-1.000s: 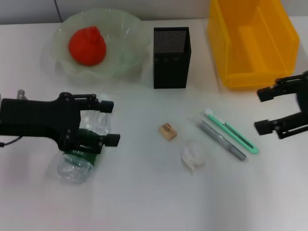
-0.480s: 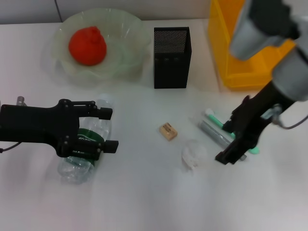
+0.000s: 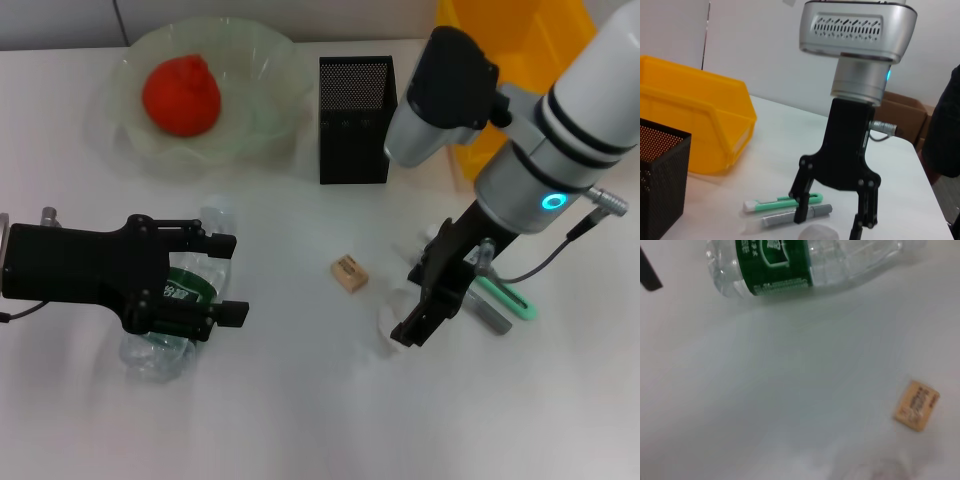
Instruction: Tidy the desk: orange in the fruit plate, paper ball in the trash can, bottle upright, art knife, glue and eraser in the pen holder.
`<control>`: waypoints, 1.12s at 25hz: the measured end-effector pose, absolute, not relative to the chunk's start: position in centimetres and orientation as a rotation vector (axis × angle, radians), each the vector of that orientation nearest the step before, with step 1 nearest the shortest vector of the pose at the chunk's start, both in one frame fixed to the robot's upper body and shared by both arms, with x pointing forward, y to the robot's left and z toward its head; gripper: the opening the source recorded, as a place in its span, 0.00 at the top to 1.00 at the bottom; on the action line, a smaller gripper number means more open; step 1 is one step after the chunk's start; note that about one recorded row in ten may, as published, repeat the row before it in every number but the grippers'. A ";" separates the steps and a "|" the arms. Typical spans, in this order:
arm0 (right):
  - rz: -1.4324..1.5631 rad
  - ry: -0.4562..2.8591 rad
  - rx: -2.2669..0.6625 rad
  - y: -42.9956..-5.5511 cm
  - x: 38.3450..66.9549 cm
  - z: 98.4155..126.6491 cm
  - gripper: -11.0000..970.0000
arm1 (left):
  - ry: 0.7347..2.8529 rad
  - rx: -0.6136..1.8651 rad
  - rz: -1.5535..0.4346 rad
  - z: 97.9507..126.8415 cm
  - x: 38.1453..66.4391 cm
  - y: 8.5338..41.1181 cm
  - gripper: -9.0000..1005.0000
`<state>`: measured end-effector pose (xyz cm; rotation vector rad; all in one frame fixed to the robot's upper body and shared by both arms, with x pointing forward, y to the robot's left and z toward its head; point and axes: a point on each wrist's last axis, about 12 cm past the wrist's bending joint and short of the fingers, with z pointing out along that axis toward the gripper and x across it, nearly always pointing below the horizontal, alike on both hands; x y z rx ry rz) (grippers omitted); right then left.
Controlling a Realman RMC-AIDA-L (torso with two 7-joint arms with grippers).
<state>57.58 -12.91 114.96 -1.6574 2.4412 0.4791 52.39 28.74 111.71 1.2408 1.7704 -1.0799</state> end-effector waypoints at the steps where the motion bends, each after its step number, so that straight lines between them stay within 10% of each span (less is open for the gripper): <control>1: 0.493 2.440 -1.659 -12.7 57.7 114.4 0.16 | 1.771 1.240 -1.079 111.7 52.4 28.7 0.16; 18: 0.555 2.418 -1.599 -13.8 58.0 114.8 0.52 | 1.770 1.209 -1.068 111.8 52.5 29.2 0.16; 28: 0.524 2.097 -0.611 -31.0 60.0 122.3 0.55 | 1.771 1.124 -1.047 112.0 52.4 30.4 0.16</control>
